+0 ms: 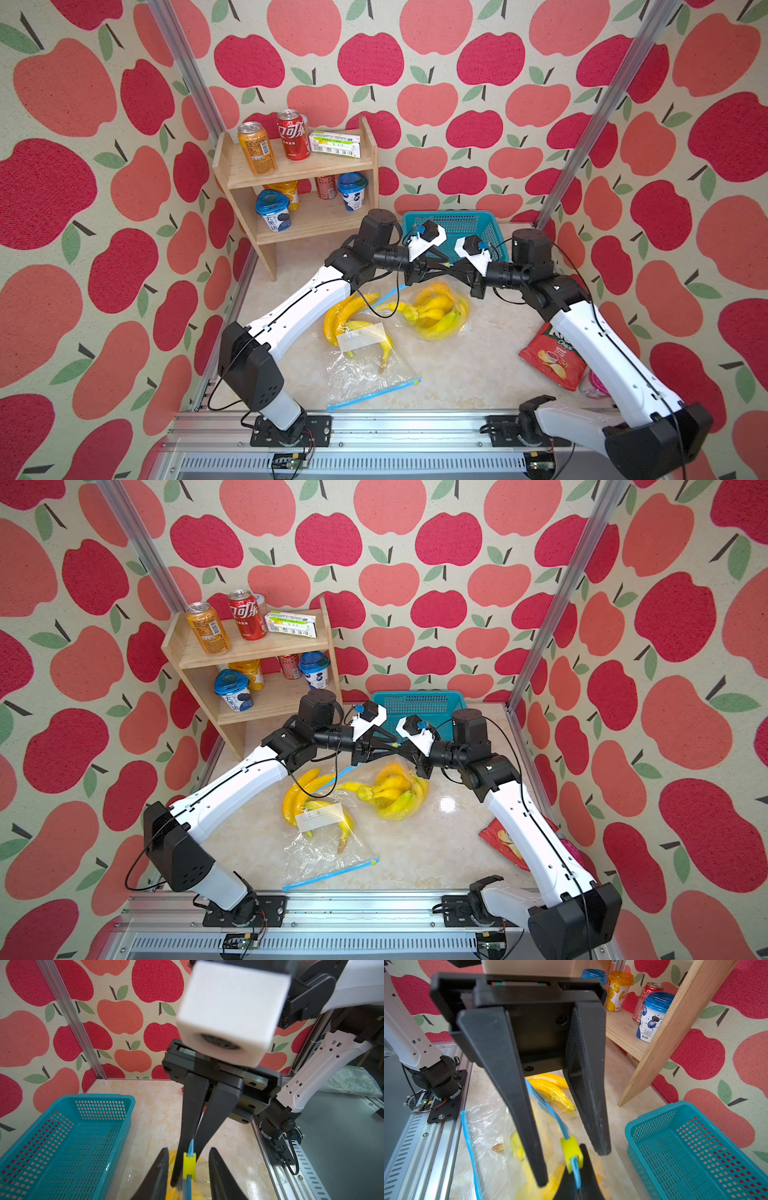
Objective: Open the zip-top bag and take out the banana
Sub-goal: Unzip the zipper on the zipper food storage bag.
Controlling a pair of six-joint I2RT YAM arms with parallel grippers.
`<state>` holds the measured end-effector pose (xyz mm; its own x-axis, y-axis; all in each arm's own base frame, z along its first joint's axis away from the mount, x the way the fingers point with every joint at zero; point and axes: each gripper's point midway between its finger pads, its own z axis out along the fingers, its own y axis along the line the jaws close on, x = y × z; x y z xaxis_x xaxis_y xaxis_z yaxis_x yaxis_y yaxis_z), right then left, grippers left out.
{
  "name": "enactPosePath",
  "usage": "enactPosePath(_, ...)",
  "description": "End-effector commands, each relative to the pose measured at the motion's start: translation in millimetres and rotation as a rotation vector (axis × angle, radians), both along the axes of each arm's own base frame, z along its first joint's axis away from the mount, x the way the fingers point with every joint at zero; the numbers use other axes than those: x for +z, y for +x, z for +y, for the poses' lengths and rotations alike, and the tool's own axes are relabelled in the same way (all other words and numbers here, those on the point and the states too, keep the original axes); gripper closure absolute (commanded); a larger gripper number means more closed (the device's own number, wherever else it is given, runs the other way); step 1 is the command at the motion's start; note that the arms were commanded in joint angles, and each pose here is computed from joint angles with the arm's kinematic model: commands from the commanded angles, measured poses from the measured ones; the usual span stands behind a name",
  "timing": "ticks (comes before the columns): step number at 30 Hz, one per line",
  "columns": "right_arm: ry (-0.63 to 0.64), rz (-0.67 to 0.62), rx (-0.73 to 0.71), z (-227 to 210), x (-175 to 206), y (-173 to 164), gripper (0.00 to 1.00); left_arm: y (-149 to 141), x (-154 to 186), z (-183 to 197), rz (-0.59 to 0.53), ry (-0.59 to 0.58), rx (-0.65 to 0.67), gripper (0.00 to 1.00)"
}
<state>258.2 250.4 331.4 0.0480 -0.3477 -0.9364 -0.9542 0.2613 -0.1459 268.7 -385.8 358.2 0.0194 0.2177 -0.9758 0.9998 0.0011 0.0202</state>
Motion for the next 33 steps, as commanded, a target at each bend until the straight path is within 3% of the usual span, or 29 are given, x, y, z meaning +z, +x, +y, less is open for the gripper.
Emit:
enactPosePath(1,0.015,-0.032,0.002,-0.1,13.9,-4.9,1.00,-1.8,10.4,-0.1,-0.027,-0.015,0.000,0.65)
enactPosePath(7,0.009,-0.031,-0.004,-0.7,12.3,-4.0,1.00,-1.8,11.7,0.2,-0.033,-0.016,0.005,0.73)
enactPosePath(18,0.006,-0.035,-0.015,-1.8,12.8,-3.0,1.00,-1.1,11.4,2.1,-0.039,-0.011,0.018,0.75)
enactPosePath(24,0.006,-0.030,-0.014,-1.6,12.7,-3.1,1.00,-0.3,11.4,2.2,-0.039,-0.010,0.022,0.85)
enactPosePath(33,0.018,-0.035,-0.040,-4.4,18.1,-0.9,1.00,-1.1,11.8,3.9,-0.040,-0.003,0.027,0.92)
